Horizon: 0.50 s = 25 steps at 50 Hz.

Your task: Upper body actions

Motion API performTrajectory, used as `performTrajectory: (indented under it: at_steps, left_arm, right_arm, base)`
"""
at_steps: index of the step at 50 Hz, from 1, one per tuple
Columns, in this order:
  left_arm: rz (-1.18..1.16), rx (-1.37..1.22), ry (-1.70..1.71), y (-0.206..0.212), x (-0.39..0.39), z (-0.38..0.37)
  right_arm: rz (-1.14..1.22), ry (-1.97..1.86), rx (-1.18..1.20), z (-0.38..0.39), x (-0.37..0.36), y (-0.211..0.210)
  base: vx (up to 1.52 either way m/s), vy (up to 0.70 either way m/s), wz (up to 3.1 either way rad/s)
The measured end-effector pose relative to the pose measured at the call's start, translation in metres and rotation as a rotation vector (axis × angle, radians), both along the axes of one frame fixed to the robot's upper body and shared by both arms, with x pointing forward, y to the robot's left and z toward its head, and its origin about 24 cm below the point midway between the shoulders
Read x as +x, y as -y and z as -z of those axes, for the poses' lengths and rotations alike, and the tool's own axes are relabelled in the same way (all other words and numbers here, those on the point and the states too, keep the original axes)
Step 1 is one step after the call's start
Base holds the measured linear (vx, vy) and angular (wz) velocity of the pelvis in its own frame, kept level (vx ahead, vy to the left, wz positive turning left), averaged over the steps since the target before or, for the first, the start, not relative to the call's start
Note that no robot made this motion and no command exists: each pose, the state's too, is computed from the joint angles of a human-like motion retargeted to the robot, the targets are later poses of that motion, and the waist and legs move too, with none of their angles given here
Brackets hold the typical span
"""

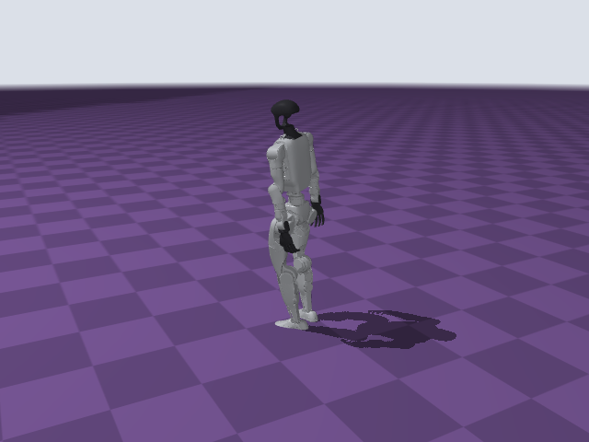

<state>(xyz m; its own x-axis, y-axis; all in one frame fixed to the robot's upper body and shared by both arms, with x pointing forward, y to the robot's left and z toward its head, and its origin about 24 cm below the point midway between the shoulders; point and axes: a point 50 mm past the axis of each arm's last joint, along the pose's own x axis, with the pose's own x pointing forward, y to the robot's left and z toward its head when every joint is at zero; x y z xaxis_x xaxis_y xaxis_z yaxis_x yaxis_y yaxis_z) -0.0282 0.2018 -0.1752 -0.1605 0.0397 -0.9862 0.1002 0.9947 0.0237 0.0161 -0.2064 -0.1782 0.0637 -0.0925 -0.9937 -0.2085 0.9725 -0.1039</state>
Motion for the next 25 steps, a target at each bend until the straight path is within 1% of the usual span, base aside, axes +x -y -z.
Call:
performTrajectory:
  at_steps: [8,12,15,17,20,25]
  left_arm:
    - [0.001,-0.050,0.043,0.007,0.006,0.002]
    - [0.022,-0.043,0.049,0.012,0.013,0.003]
    - [-0.040,-0.029,0.098,0.016,0.014,0.004]
    - [-0.060,-0.066,0.089,0.016,0.009,0.004]
    - [-0.020,-0.101,0.022,0.014,0.003,0.002]
    - [0.048,-0.070,-0.009,0.005,0.004,0.001]
  right_arm:
    - [-0.036,-0.052,0.011,0.001,-0.014,-0.005]
    - [-0.022,-0.117,0.027,0.000,-0.023,-0.004]
    - [-0.044,-0.105,0.007,0.000,-0.016,-0.002]
    - [-0.075,-0.096,0.012,0.000,-0.011,-0.003]
    - [-0.077,-0.065,0.030,0.001,-0.004,-0.007]
    - [-0.058,-0.044,0.062,0.002,0.000,-0.013]
  base:
    - [0.07,-0.06,0.44]
    - [0.00,0.00,-0.41]
    - [-0.02,-0.07,0.00]
    - [0.04,-0.07,0.44]
    - [-0.06,-0.04,0.28]
    - [-0.03,-0.08,0.01]
